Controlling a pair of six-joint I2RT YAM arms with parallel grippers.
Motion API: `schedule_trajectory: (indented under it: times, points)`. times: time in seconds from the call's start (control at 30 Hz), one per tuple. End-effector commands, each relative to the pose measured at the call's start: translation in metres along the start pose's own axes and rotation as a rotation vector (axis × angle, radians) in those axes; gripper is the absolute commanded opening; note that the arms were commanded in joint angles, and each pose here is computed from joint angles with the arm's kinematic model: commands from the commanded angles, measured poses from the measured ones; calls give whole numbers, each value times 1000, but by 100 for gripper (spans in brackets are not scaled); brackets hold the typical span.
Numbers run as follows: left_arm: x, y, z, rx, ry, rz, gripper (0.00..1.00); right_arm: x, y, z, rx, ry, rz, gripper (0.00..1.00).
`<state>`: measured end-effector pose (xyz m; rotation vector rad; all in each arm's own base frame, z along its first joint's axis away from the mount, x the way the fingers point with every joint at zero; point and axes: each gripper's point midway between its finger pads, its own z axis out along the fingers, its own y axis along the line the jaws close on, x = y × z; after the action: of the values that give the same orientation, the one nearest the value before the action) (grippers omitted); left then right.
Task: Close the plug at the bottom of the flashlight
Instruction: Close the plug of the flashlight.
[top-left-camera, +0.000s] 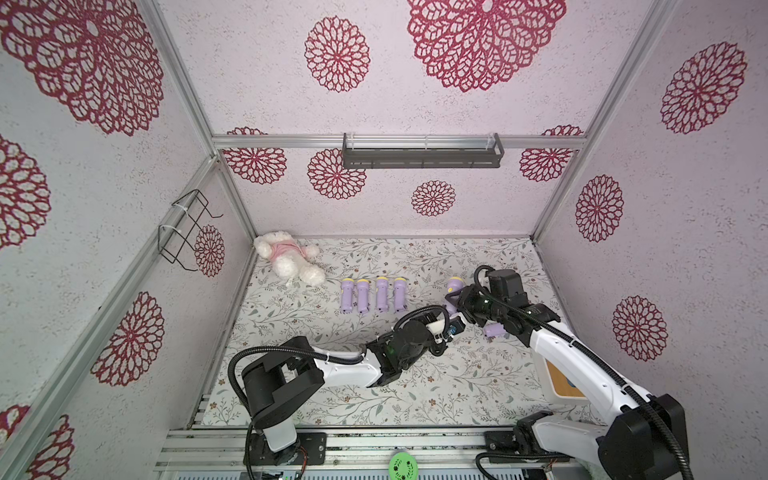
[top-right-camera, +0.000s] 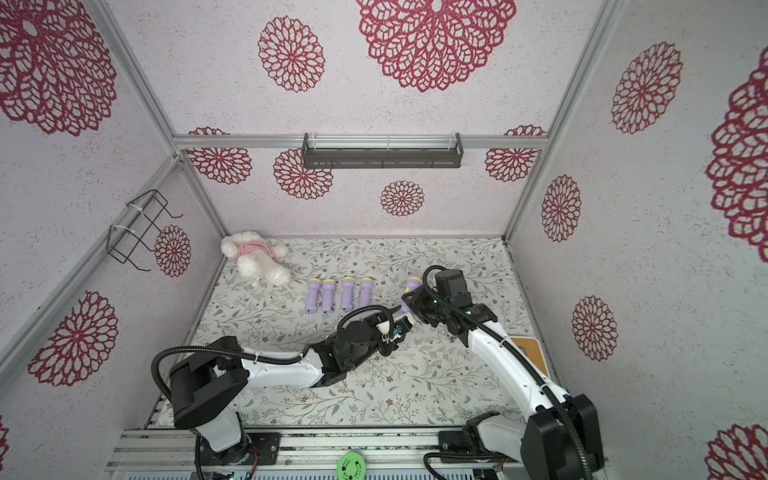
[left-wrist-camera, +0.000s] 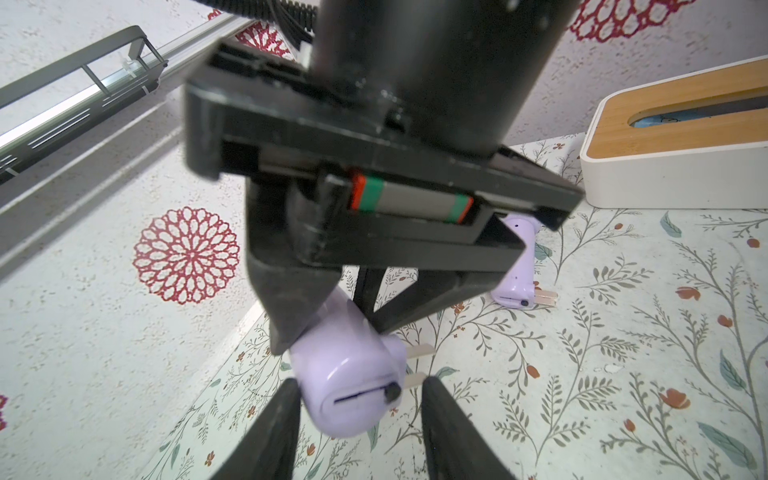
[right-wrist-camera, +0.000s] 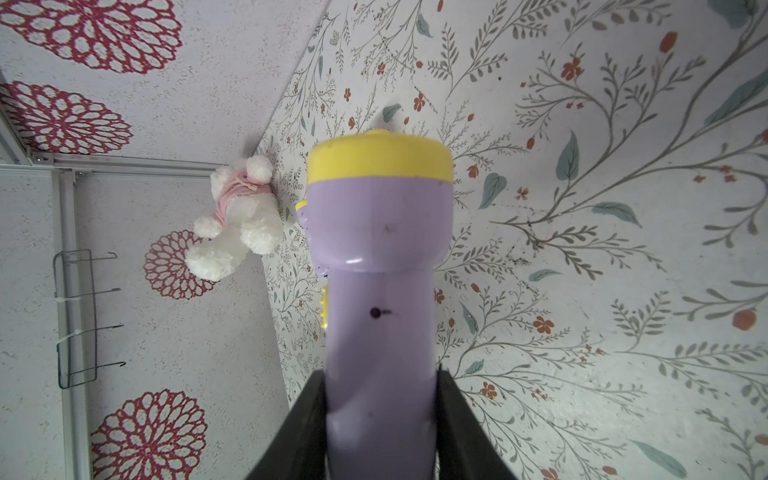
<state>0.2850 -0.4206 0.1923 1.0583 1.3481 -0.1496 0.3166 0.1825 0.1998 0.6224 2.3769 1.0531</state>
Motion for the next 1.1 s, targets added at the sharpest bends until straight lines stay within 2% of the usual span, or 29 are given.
schedule_trajectory:
  times: [0.0,1.07]
  points:
    - [-6,0,3,-2,-10,15,49,-4,18,-10,-72,-28,-20,0]
    - [-2,-5,4,10,2,33,43,-2,20,-11,-84,-22,-18,0]
